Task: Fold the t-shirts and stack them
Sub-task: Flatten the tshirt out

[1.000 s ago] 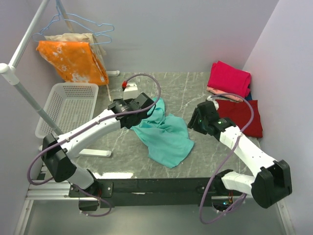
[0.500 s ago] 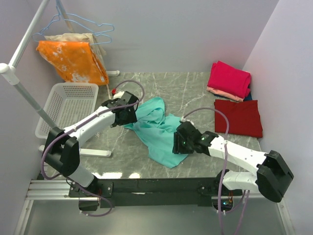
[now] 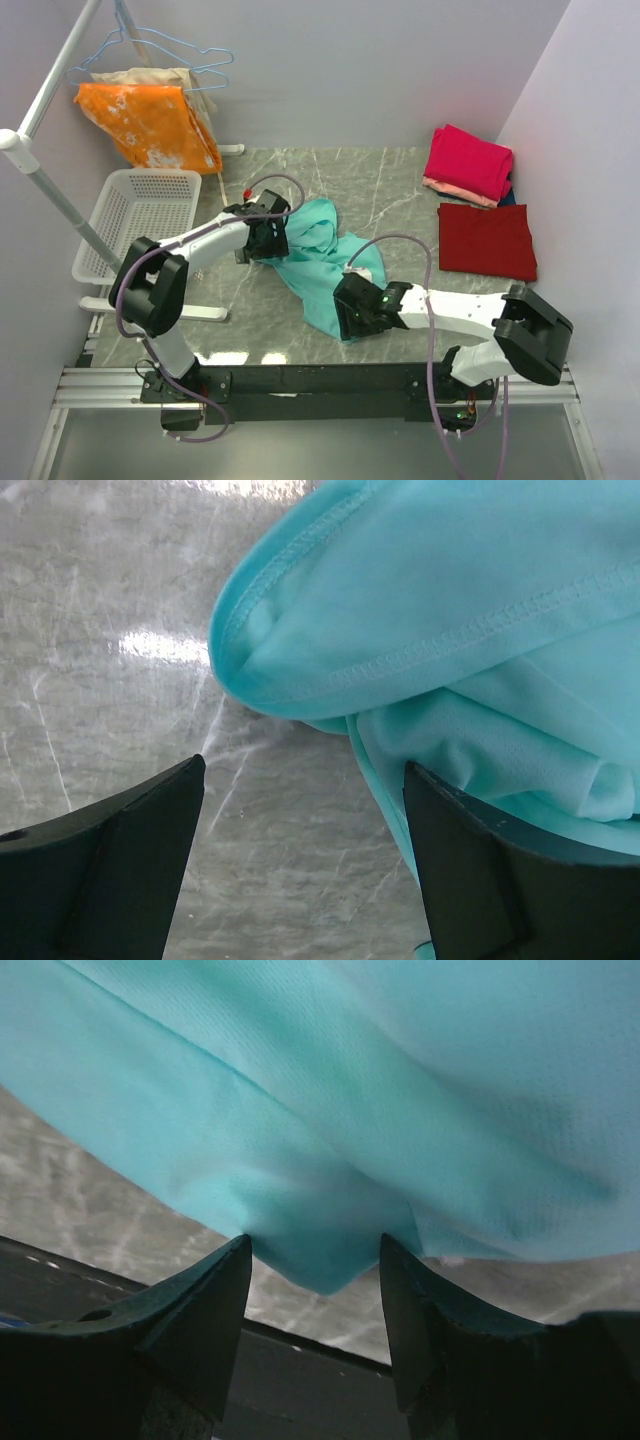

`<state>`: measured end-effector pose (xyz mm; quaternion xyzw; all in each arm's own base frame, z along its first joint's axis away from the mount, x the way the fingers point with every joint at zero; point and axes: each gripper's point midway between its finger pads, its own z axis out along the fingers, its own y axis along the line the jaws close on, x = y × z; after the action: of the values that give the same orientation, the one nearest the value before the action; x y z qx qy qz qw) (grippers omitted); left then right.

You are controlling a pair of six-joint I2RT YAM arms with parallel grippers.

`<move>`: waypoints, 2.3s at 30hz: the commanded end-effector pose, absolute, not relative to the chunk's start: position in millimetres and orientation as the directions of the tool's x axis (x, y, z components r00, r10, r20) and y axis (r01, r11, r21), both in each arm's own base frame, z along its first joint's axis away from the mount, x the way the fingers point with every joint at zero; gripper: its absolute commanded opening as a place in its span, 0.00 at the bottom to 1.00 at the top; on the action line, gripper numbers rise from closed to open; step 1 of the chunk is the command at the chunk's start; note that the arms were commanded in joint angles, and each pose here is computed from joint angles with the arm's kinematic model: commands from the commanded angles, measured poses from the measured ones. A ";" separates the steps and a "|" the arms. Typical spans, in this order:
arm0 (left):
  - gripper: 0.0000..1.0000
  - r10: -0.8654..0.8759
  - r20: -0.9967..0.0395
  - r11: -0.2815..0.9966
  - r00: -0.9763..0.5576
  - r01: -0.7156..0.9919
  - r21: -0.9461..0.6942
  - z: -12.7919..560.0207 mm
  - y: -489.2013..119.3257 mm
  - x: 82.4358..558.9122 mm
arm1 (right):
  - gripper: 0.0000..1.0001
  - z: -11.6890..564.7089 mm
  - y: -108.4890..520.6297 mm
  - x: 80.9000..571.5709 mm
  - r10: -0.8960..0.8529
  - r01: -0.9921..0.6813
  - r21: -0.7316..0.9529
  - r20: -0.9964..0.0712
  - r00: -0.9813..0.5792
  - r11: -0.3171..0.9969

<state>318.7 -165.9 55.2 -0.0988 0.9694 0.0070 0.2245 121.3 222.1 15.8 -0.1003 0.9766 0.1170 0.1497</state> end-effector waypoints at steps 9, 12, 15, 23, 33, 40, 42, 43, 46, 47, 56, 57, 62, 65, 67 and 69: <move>0.86 -0.215 -0.490 0.976 -0.845 -0.209 -0.067 72.7 -156.1 341.5 | 0.00 10.2 222.2 137.3 -0.122 -0.160 0.088 -0.340 -0.932 0.983; 0.86 -0.225 -0.495 0.973 -0.839 -0.224 -0.062 73.8 -148.2 344.9 | 0.00 29.9 210.5 146.7 -0.066 -0.099 0.062 -0.407 -0.911 0.993; 0.86 -0.225 -0.510 0.972 -0.830 -0.230 -0.056 79.0 -143.1 349.2 | 0.00 62.4 197.6 161.1 0.009 -0.024 0.059 -0.503 -0.864 0.998; 0.85 -0.230 -0.526 0.971 -0.819 -0.230 -0.066 85.7 -144.2 357.0 | 0.00 162.2 166.9 189.5 0.181 0.104 0.151 -0.699 -0.692 0.983; 0.82 -0.214 -0.582 0.942 -0.785 -0.009 -0.335 138.9 -190.2 353.8 | 0.00 244.2 133.9 213.2 0.351 0.202 0.288 -0.802 -0.483 0.936; 0.80 -0.120 -0.564 0.928 -0.817 0.109 -0.356 132.6 -212.5 340.0 | 0.00 303.1 95.9 249.5 0.439 0.305 0.350 -0.845 -0.305 0.886; 0.80 -0.090 -0.563 0.933 -0.821 0.128 -0.336 128.5 -218.7 337.0 | 0.00 317.9 83.2 258.8 0.464 0.331 0.378 -0.854 -0.236 0.864; 0.80 -0.066 -0.561 0.933 -0.825 0.148 -0.328 126.9 -226.4 331.8 | 0.00 325.9 77.7 261.0 0.459 0.335 0.377 -0.863 -0.212 0.864; 0.80 -0.020 -0.554 0.924 -0.832 0.197 -0.329 122.9 -246.7 323.9 | 0.00 350.4 62.4 267.9 0.474 0.346 0.406 -0.870 -0.136 0.846; 0.80 -0.002 -0.553 0.918 -0.833 0.217 -0.331 121.0 -253.7 322.0 | 0.00 355.0 53.5 269.8 0.480 0.371 0.411 -0.870 -0.112 0.833; 0.80 0.112 -0.555 0.897 -0.825 0.324 -0.301 104.2 -308.8 308.6 | 0.00 337.9 29.6 294.6 0.485 0.507 0.368 -0.866 -0.118 0.780; 0.80 0.109 -0.564 0.893 -0.819 0.329 -0.306 103.9 -313.7 311.9 | 0.00 333.5 31.6 298.7 0.490 0.507 0.369 -0.862 -0.126 0.779; 0.78 0.114 -0.545 0.882 -0.831 0.337 -0.330 90.8 -341.2 315.3 | 0.00 314.1 40.8 306.6 0.517 0.487 0.386 -0.839 -0.168 0.783; 0.76 0.132 -0.535 0.886 -0.834 0.342 -0.314 80.5 -352.7 316.2 | 0.00 308.5 42.5 308.0 0.519 0.484 0.384 -0.836 -0.180 0.787; 0.75 0.150 -0.525 0.885 -0.838 0.351 -0.307 74.8 -358.5 313.7 | 0.00 306.5 43.8 309.3 0.516 0.481 0.380 -0.836 -0.187 0.790; 0.74 0.145 -0.536 0.904 -0.832 0.331 -0.269 68.2 -359.6 320.3 | 0.00 303.7 43.6 310.5 0.516 0.483 0.376 -0.834 -0.196 0.791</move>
<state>306.7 -340.9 58.4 0.1317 0.9472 -0.1792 0.2310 302.6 42.2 295.9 0.3090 0.7877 -0.0050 0.5330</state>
